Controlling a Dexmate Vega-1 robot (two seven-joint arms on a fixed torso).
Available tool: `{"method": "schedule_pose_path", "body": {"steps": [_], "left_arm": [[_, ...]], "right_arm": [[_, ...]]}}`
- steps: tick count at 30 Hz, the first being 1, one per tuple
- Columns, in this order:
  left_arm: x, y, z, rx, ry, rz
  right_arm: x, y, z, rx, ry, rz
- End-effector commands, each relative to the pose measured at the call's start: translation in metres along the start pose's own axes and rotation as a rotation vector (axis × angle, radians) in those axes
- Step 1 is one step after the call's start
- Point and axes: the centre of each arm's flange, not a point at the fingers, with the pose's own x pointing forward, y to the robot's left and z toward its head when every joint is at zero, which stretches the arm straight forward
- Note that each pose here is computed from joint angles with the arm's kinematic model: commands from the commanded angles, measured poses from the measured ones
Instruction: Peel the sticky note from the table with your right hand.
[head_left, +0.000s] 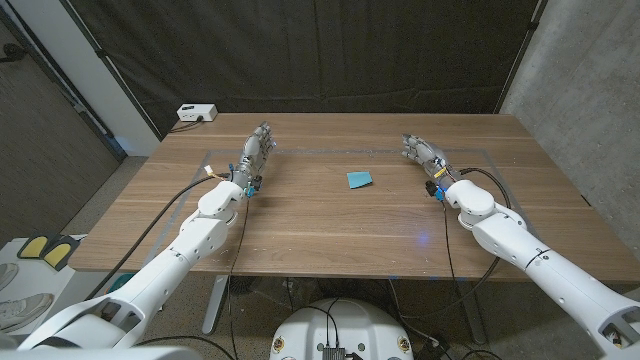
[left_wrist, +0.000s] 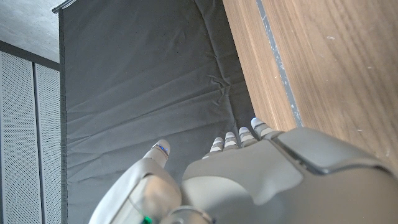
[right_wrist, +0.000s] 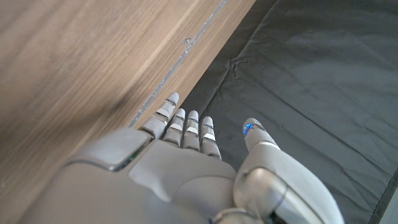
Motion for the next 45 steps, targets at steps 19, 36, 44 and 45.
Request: {"method": "schedule_pose_path", "body": {"steps": [19,36,44,45], "left_arm": [[0.007,-0.003,-0.002,-0.001,0.012,-0.022],[0.006,-0.005,-0.004,-0.006,0.012,-0.027],[0.007,-0.005,-0.003,-0.004,0.012,-0.032],[0.007,-0.005,-0.003,-0.004,0.012,-0.033]], "right_arm": [[-0.013,0.038,0.051,-0.536,-0.044,0.025],[-0.025,0.057,0.069,-0.767,-0.07,0.008],[-0.03,0.065,0.07,-0.873,-0.043,0.007],[-0.031,0.066,0.069,-0.883,-0.039,0.007]]}}
